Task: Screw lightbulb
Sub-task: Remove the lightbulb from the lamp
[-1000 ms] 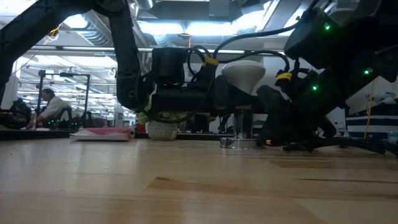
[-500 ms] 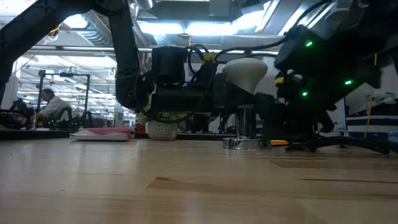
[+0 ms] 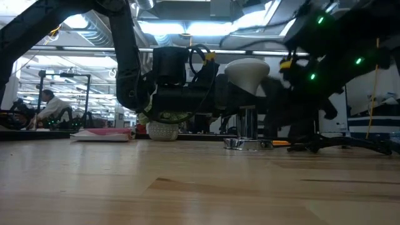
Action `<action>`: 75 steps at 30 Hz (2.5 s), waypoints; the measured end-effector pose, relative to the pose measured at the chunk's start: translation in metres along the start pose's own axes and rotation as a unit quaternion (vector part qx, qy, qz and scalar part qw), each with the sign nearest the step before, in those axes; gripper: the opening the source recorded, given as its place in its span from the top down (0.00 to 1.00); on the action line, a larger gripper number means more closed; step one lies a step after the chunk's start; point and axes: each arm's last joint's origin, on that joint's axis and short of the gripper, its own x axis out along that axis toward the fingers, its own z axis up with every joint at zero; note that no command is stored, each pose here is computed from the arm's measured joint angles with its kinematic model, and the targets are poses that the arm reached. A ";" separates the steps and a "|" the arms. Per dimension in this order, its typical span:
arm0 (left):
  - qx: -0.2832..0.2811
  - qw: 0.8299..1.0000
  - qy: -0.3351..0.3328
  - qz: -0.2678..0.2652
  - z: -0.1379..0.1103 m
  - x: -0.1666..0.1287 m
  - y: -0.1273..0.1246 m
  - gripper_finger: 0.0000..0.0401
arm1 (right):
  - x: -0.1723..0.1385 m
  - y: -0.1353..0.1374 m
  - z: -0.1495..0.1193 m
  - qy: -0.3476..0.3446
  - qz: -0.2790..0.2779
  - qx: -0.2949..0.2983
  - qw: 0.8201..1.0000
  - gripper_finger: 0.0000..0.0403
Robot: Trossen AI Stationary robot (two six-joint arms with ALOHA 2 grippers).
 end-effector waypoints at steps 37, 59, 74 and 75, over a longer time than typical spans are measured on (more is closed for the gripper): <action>0.000 1.000 0.000 0.004 0.000 0.000 0.000 0.60 | -0.006 0.019 -0.044 0.051 0.069 0.042 0.995 0.53; -0.003 1.000 0.000 0.006 0.000 0.000 0.001 0.60 | -0.016 0.019 -0.044 0.053 0.080 0.039 0.995 0.53; -0.003 1.000 0.000 0.005 0.000 0.000 0.001 0.60 | -0.011 0.026 -0.055 0.065 0.100 0.058 0.991 0.53; -0.003 1.000 0.000 0.005 0.000 0.000 0.001 0.60 | -0.011 0.026 -0.055 0.066 0.102 0.059 0.991 0.53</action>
